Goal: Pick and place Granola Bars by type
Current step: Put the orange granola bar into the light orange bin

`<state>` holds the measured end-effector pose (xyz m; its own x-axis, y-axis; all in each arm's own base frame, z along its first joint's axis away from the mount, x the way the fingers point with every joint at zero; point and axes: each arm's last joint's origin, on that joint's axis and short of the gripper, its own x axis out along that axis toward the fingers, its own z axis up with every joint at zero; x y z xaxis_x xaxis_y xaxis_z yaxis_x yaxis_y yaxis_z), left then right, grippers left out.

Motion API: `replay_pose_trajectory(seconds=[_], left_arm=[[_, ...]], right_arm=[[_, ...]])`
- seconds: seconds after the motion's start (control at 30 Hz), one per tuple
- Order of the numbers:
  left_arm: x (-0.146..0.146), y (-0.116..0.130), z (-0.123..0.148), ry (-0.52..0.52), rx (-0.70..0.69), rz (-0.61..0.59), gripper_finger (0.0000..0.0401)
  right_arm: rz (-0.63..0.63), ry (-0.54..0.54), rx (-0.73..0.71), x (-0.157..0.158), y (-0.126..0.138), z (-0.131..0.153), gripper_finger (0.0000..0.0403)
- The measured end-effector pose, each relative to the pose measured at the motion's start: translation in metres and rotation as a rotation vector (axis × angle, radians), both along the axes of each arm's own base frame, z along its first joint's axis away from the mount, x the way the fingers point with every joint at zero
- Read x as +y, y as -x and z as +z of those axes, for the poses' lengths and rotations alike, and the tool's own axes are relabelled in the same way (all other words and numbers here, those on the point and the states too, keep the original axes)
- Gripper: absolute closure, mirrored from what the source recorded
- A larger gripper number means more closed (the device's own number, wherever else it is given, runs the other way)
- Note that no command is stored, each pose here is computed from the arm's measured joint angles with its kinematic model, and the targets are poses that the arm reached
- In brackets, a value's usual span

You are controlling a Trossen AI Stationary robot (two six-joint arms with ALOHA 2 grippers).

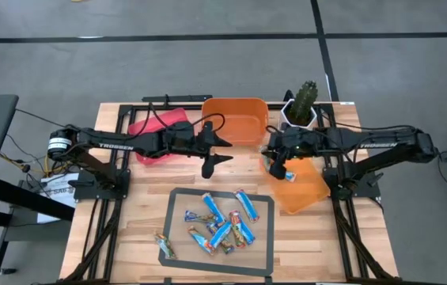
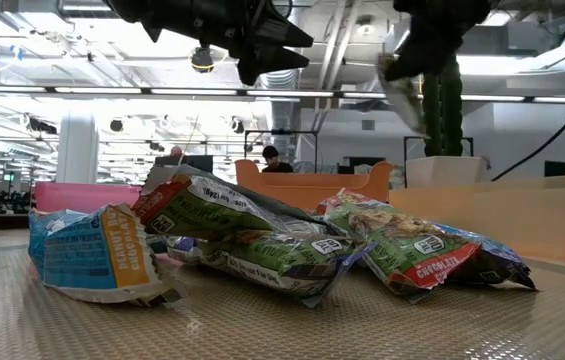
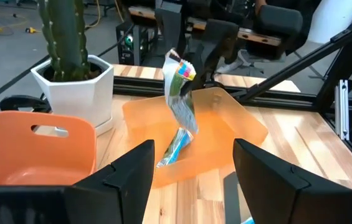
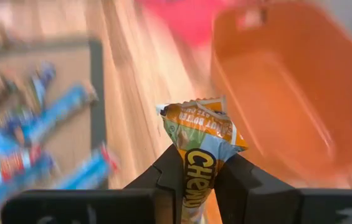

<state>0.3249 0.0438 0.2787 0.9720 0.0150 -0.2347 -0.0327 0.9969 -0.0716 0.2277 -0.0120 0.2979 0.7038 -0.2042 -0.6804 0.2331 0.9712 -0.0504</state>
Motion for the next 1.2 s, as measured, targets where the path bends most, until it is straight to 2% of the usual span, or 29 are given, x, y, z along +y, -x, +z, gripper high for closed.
replay_pose_trajectory(seconds=[0.2, 0.3, 0.47, 0.73, 0.93, 1.2], left_arm=[[0.0, 0.001, -0.002, 0.003, 0.022, -0.001, 0.019], [0.0, 0.001, -0.003, 0.004, 0.033, -0.001, 0.019], [0.0, 0.001, -0.004, 0.005, 0.047, -0.001, 0.019], [0.0, 0.002, -0.006, 0.008, 0.068, -0.001, 0.019], [0.0, 0.002, -0.007, 0.004, 0.07, -0.002, 0.019], [0.0, 0.002, -0.008, 0.006, 0.086, -0.002, 0.019]], right_arm=[[0.0, -0.007, 0.246, 0.0, 0.012, 0.0, 0.0347], [-0.001, -0.01, 0.321, 0.0, 0.017, -0.002, 0.0347], [-0.02, -0.017, 0.385, -0.004, 0.023, -0.004, 0.0347], [-0.061, -0.024, 0.409, -0.013, 0.025, -0.008, 0.0347], [-0.073, -0.033, 0.502, -0.018, 0.014, -0.023, 0.0347], [-0.025, -0.028, 0.737, -0.021, -0.014, -0.065, 0.0346]])
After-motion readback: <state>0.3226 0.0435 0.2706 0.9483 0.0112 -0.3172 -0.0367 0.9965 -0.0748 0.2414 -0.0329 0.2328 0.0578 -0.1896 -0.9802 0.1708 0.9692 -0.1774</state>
